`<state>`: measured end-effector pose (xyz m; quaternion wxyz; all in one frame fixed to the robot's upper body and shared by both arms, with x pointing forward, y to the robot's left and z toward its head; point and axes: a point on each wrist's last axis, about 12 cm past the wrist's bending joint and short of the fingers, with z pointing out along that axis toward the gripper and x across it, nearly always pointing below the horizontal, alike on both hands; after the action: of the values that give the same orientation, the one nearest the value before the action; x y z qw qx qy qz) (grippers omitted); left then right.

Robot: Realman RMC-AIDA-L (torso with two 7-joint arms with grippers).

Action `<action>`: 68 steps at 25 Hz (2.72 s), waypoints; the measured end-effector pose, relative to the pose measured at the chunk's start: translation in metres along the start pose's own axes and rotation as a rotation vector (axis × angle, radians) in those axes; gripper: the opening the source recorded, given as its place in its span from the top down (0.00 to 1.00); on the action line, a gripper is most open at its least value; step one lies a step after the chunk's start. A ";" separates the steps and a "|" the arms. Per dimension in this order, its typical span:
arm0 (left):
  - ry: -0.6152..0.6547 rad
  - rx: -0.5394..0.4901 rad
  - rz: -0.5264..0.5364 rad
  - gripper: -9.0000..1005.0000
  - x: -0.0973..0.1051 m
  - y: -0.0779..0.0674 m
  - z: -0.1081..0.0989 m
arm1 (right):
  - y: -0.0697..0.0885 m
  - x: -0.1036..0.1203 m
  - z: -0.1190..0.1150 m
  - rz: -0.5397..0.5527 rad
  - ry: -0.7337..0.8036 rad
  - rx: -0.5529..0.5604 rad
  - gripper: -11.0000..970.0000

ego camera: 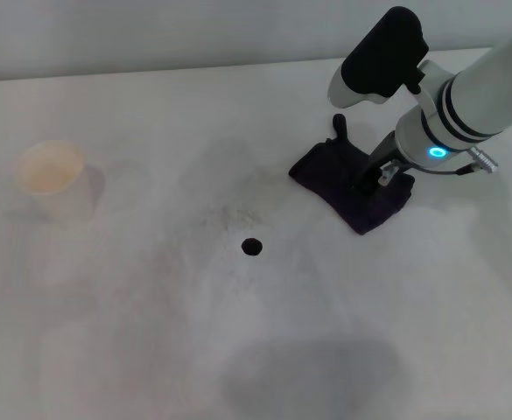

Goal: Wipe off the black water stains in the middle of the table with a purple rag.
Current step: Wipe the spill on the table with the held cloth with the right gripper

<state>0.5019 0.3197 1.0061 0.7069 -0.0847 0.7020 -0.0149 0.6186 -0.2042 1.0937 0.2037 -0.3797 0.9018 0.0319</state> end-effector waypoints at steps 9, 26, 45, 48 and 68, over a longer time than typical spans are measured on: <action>-0.003 0.001 -0.002 0.11 0.000 -0.001 0.000 | 0.002 0.001 0.001 -0.007 0.010 -0.005 0.93; -0.006 0.005 -0.001 0.11 -0.001 -0.001 0.001 | 0.053 -0.022 -0.006 -0.177 -0.008 -0.242 0.94; -0.010 0.011 0.003 0.11 -0.003 -0.002 0.004 | 0.109 -0.056 0.014 -0.385 -0.175 -0.220 0.94; -0.008 0.011 0.006 0.11 -0.003 -0.001 0.004 | 0.098 -0.057 0.017 -0.376 -0.173 -0.171 0.94; -0.014 0.010 0.006 0.11 -0.004 -0.001 0.006 | 0.100 -0.050 0.009 -0.428 -0.095 -0.230 0.94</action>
<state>0.5074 0.3199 1.0101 0.7123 -0.0795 0.6972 -0.0157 0.5836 -0.0978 1.0954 0.2033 -0.5809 0.7808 0.1080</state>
